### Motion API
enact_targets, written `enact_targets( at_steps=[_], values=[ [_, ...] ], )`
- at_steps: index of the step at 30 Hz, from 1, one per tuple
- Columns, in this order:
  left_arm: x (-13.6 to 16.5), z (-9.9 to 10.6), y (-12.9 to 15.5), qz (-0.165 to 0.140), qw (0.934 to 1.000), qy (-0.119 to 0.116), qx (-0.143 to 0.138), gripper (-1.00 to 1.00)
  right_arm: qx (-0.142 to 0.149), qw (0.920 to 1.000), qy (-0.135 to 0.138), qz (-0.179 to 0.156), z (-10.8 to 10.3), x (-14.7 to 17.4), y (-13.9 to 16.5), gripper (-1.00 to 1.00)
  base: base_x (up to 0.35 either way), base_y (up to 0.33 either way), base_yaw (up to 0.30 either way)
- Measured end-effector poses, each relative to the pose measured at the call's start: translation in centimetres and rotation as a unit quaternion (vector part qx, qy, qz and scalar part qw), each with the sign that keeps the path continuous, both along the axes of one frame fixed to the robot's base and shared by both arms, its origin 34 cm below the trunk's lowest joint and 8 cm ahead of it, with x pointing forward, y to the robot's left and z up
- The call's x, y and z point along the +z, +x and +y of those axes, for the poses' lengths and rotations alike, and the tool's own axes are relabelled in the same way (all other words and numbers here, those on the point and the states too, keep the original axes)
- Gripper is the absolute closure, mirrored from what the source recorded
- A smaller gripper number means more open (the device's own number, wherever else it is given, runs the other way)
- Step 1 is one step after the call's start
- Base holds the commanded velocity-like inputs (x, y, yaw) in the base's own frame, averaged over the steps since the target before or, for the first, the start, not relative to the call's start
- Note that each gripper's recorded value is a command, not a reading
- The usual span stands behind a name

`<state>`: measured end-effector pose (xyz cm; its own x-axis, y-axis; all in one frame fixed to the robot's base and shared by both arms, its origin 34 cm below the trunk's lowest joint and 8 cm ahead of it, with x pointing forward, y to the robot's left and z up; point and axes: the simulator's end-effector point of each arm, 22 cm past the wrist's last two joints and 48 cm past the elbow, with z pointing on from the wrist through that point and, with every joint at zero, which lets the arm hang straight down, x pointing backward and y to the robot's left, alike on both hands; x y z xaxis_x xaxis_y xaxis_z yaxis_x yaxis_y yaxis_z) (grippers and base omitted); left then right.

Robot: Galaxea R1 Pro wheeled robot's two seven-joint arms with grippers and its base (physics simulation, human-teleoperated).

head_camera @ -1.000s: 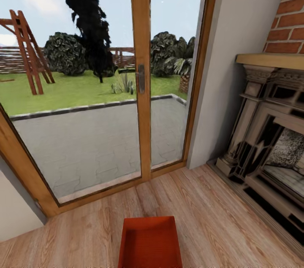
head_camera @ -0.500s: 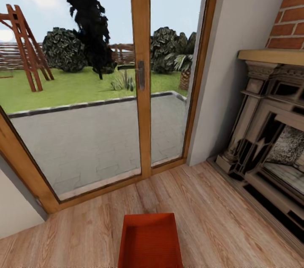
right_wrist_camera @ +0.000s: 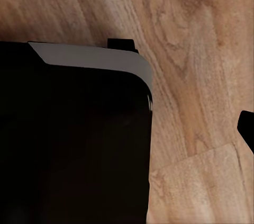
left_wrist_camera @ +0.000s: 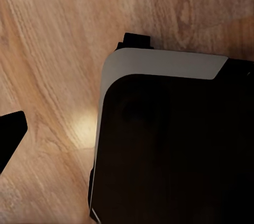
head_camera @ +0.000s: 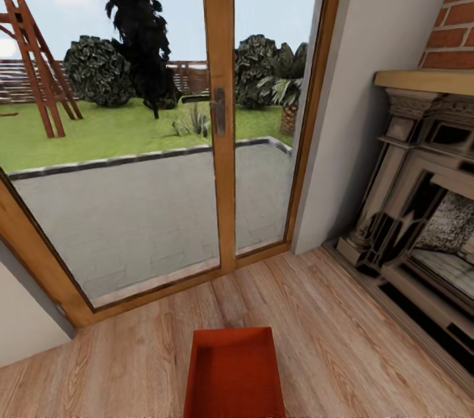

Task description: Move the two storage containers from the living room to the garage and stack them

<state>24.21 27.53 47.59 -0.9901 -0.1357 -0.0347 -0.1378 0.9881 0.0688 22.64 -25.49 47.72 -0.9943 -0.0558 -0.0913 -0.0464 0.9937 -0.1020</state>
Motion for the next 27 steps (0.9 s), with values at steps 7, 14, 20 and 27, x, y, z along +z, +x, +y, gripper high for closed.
enact_targets(
  at_steps=[7,14,20,27],
  values=[
    [-0.1,0.0,-0.4,0.005,1.0000,0.000,0.000,-1.00,0.000,1.0000,0.000,0.006,0.0,-0.1,-0.4,-1.00,0.000,0.000,0.000],
    [-0.2,0.0,-0.9,0.011,0.9999,0.000,0.000,-1.00,-0.001,0.9999,0.000,0.011,0.0,-0.2,-0.9,-1.00,0.000,0.000,0.000],
    [-0.3,0.0,-1.3,0.016,0.9999,0.000,0.000,-1.00,-0.001,0.9999,-0.001,0.016,-0.1,-0.3,-1.3,-1.00,0.000,0.000,0.000],
    [-0.4,0.0,-1.7,0.022,0.9998,0.000,0.000,-1.00,-0.001,0.9998,-0.001,0.022,-0.1,-0.3,-1.7,-1.00,0.000,0.000,0.000]
  ],
)
